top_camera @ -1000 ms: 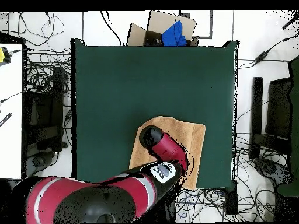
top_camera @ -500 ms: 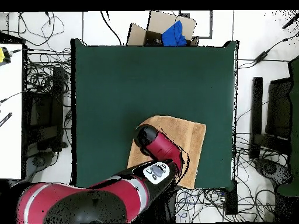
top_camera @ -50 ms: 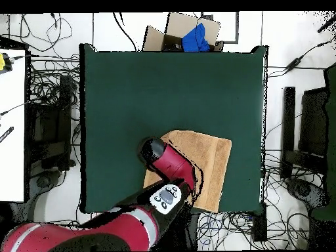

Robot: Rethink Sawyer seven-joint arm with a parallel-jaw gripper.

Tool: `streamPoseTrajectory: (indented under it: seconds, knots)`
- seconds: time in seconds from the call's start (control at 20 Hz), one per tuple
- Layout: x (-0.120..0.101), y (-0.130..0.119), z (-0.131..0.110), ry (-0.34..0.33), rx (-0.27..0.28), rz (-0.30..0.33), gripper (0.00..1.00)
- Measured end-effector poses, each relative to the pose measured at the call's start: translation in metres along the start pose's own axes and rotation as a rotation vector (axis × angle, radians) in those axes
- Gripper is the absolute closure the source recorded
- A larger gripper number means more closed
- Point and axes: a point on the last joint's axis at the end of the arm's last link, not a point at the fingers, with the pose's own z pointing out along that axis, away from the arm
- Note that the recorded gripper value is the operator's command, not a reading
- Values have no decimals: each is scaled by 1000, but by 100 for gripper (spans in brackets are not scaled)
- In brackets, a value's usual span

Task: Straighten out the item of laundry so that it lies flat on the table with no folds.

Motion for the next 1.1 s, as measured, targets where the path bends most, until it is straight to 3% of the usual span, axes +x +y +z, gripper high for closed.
streamPoseTrajectory:
  seconds: [0.35,0.6,0.9,1.0,1.1]
  knots:
    - [15,5,-39,-34,-48,9,0]
    - [21,2,-51,-41,-74,24,0]
    - [19,0,-42,-95,-103,61,0]
    - [12,-2,-28,-164,-106,93,0]
    - [10,-2,-22,-192,-105,111,0]
